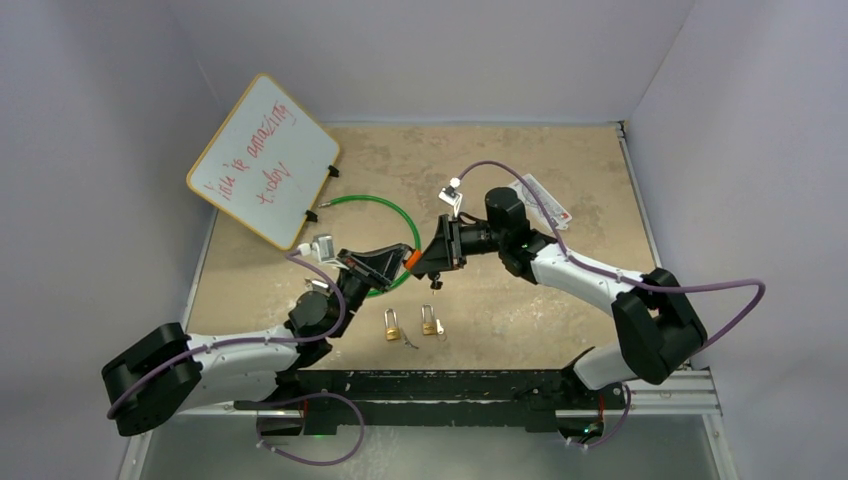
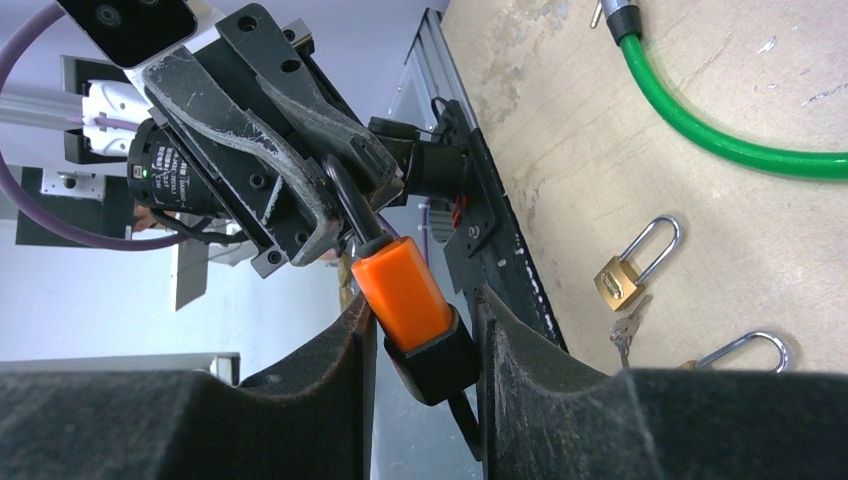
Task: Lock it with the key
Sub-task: Lock the lock.
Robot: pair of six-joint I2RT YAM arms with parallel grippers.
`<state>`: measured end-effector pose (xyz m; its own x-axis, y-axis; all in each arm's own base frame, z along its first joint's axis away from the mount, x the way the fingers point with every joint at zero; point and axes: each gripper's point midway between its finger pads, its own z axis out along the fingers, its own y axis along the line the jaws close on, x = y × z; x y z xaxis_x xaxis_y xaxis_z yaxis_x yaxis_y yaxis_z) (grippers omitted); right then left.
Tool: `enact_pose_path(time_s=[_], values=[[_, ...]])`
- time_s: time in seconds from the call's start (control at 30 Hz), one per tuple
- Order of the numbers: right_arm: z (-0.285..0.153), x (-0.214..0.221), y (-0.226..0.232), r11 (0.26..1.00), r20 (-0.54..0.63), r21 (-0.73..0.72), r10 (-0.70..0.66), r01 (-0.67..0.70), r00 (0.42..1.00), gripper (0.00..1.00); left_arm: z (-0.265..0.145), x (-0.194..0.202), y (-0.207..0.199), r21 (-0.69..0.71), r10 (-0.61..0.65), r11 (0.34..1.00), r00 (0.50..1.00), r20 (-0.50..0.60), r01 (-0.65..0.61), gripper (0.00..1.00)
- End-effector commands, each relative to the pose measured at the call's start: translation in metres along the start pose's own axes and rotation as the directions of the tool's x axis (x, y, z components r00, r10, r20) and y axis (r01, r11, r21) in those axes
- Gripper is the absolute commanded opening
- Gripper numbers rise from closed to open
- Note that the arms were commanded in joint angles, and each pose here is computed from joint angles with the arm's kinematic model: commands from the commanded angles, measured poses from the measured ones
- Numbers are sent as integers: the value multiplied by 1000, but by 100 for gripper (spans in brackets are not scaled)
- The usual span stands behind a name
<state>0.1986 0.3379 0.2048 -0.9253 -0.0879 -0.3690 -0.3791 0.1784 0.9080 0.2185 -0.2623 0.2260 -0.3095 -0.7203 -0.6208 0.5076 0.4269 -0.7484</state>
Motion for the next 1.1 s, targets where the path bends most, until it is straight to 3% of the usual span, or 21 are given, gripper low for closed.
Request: enact_pose_path(time_s=[0.0, 0.23, 0.43, 0.73, 1.07], values=[[8, -106, 59, 973, 404, 19, -217, 229, 889, 0, -105, 131, -109, 411, 76, 859, 720, -690, 304, 0], [5, -108, 48, 976, 381, 70, -217, 206, 899, 0, -115, 129, -109, 414, 69, 852, 714, -696, 321, 0], [7, -106, 55, 972, 331, 29, -228, 232, 916, 0, -120, 119, -115, 440, 68, 833, 728, -682, 335, 0], [8, -114, 58, 962, 340, 49, -269, 268, 901, 0, -120, 130, -120, 439, 37, 807, 708, -705, 395, 0], [5, -122, 49, 963, 353, 129, -269, 238, 896, 0, -117, 154, -98, 335, 55, 888, 650, -758, 316, 0]])
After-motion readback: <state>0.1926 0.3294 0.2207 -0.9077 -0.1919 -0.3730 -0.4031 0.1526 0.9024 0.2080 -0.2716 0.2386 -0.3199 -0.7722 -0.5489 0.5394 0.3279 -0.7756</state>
